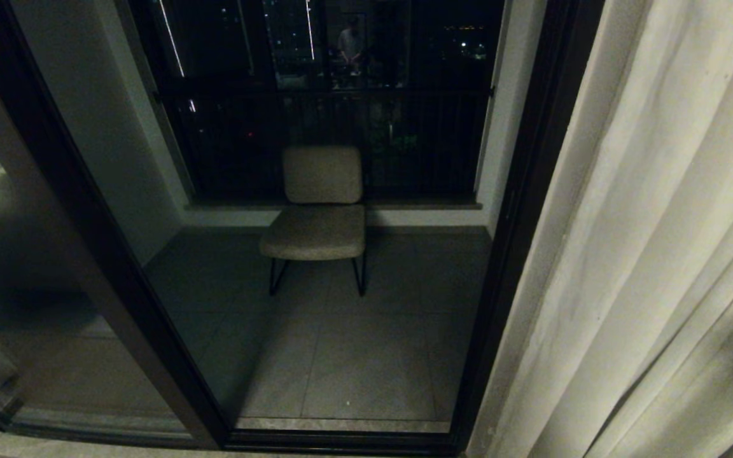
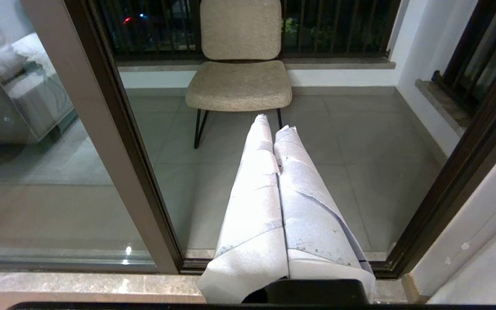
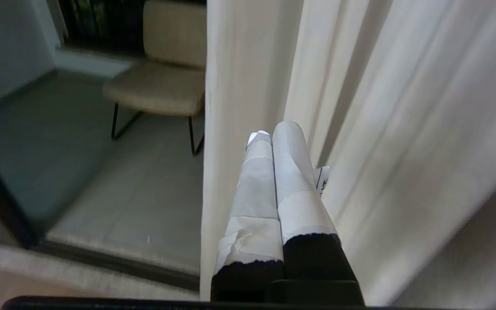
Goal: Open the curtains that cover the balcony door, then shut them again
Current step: Pull the inner curtains open on both sides
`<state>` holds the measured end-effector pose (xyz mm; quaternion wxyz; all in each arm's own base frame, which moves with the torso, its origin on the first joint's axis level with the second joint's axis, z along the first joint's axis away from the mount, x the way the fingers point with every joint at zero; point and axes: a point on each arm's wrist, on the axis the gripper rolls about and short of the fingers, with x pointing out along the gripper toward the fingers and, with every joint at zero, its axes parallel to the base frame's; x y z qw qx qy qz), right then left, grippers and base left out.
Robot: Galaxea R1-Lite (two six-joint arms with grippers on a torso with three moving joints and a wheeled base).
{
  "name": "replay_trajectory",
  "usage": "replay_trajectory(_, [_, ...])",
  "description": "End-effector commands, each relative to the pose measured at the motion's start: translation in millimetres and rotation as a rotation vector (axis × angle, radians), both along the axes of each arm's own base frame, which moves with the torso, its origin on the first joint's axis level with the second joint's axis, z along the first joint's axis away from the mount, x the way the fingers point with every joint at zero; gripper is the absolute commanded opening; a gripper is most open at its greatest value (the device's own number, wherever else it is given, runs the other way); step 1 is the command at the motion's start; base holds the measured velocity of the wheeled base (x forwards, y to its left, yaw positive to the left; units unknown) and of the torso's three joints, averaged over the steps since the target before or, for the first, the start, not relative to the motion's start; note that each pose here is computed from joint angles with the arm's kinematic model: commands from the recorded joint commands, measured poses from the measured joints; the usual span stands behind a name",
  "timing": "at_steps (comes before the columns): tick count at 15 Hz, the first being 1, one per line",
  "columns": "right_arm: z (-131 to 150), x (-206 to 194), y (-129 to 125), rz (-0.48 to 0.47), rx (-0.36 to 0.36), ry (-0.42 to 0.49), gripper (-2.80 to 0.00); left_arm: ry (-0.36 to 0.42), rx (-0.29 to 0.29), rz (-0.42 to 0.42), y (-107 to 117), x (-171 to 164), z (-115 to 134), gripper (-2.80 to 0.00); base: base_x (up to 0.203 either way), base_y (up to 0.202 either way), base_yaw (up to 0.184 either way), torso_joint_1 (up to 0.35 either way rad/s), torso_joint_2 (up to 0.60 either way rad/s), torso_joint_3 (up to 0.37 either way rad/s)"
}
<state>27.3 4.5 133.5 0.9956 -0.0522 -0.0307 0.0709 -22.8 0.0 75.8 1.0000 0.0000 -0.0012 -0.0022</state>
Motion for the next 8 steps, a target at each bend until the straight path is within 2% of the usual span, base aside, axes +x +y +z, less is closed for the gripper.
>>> replay_trajectory(1, [-13.3, -17.6, -4.4, 0.001, 0.002, -0.01, -2.8, -0.001, 0.0, 0.0, 0.0, 0.0, 0.0, -2.8, 0.0, 0.0, 0.0, 0.0, 0.0, 0.0])
replay_trajectory(4, [-29.0, -24.1, -6.1, -0.009, -0.027, 0.08, -2.8, -0.001, 0.0, 0.0, 0.0, 0.0, 0.0, -2.8, 0.0, 0.0, 0.0, 0.0, 0.0, 0.0])
replay_trajectory(8, [-35.5, -24.4, -6.1, -0.04, -0.04, 0.144, -2.8, -0.001, 0.0, 0.0, 0.0, 0.0, 0.0, -2.8, 0.0, 0.0, 0.0, 0.0, 0.0, 0.0])
